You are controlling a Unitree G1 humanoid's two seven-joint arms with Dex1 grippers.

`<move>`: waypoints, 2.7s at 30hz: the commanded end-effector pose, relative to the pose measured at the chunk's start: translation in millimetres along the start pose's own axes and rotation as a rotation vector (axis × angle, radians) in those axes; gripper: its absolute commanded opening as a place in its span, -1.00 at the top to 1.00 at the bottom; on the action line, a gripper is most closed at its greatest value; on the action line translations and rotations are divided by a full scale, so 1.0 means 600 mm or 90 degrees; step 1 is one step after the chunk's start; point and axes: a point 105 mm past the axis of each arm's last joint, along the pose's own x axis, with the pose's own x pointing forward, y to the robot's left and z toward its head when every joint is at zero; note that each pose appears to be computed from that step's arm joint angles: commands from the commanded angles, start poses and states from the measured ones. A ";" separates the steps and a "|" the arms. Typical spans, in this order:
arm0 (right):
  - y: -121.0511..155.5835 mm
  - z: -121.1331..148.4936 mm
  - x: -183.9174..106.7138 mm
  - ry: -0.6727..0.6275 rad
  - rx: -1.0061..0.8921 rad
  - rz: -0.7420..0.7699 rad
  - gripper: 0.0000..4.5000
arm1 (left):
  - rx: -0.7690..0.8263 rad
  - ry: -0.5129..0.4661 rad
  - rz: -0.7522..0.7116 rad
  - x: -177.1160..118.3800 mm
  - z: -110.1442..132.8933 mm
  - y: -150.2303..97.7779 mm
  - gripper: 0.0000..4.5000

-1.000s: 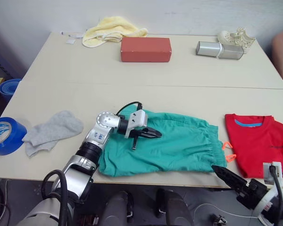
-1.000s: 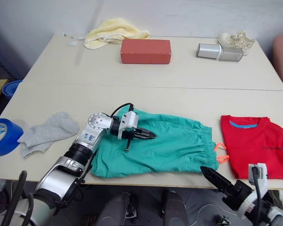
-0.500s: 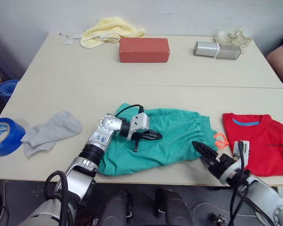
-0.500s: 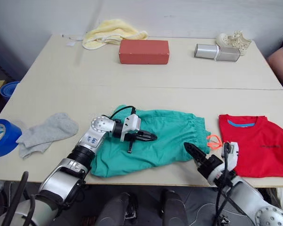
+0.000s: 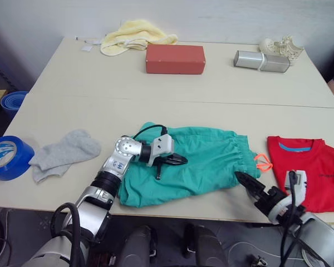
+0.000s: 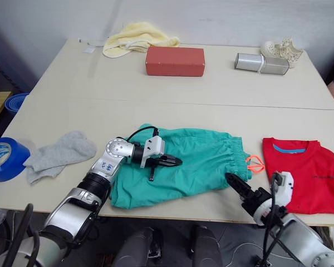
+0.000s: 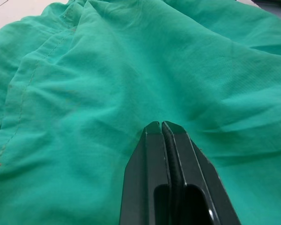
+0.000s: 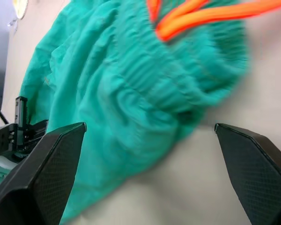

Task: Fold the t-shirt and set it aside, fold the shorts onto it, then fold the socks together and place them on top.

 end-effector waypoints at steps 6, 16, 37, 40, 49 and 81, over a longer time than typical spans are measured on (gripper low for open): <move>0.015 0.003 0.020 -0.020 0.074 0.016 -1.00 | -0.012 0.005 0.004 0.003 -0.012 -0.009 0.97; 0.048 0.012 0.108 -0.021 0.085 0.049 -1.00 | -0.002 0.005 0.001 0.003 -0.007 -0.003 0.97; 0.032 0.074 0.104 -0.237 -0.157 0.037 0.99 | -0.023 -0.022 0.087 -0.022 -0.006 0.020 1.00; 0.029 0.091 0.086 -0.281 -0.222 0.026 0.99 | -0.030 -0.036 0.128 -0.025 -0.002 0.029 1.00; 0.044 0.133 0.039 -0.386 -0.431 0.006 0.99 | -0.067 -0.067 0.170 -0.003 0.010 0.036 1.00; 0.159 -0.097 0.129 -0.077 -1.007 0.473 0.99 | -0.095 -0.057 0.229 -0.043 0.007 0.066 1.00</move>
